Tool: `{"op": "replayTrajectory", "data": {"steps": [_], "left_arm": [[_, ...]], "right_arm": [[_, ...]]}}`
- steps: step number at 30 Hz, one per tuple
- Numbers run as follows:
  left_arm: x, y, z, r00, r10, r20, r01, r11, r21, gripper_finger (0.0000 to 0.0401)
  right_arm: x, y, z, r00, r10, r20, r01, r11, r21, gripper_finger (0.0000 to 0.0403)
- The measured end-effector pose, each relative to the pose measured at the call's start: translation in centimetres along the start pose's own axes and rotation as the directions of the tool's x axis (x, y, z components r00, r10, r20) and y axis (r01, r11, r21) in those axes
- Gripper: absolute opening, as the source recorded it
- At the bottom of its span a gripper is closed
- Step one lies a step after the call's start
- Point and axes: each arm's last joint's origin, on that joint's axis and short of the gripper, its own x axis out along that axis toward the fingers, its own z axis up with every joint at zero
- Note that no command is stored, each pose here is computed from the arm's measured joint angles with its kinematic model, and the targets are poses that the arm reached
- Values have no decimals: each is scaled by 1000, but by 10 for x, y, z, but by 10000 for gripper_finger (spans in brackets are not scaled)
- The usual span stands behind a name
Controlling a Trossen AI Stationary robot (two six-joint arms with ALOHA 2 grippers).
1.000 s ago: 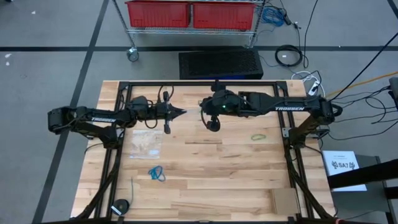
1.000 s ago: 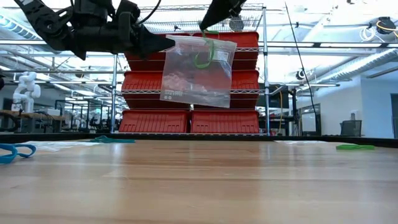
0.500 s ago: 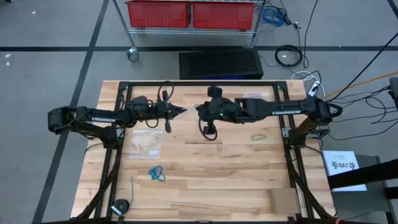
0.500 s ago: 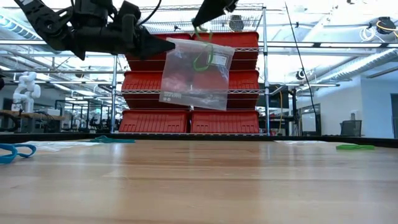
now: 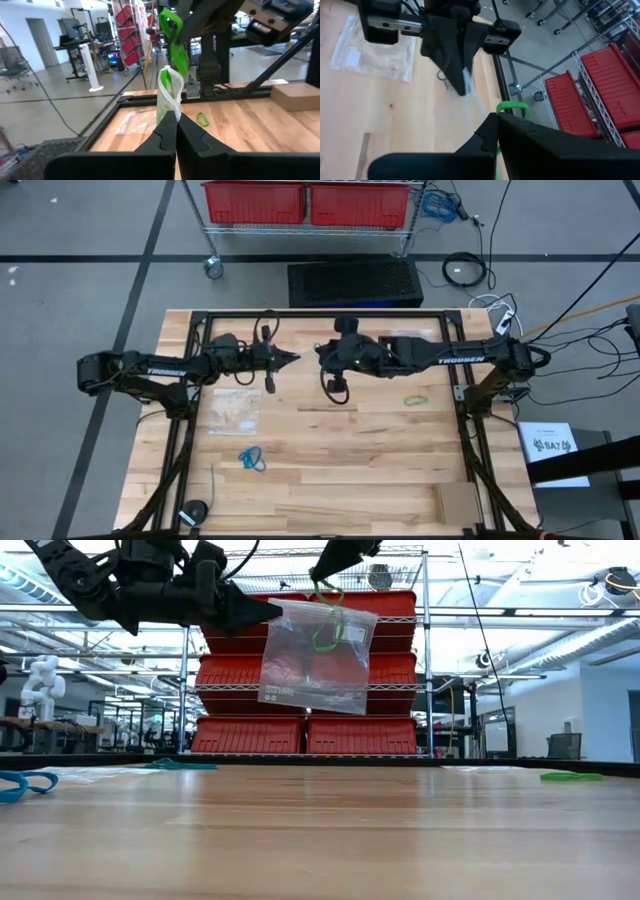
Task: Sort rubber bands
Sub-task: Put the green rubber band into the transparent zip bag
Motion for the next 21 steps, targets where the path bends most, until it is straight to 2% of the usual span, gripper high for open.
{"op": "replayTrajectory", "data": {"steps": [14, 21], "left_arm": [[0, 0, 0, 1000, -5, -1, 5, 1000, -7, 0], [0, 0, 0, 1000, -5, 0, 5, 1000, -8, 0]], "right_arm": [[3, -3, 1, 1000, -4, 23, 4, 1000, -12, 0], [18, 4, -5, 998, 54, -11, -54, 998, -8, 0]]}}
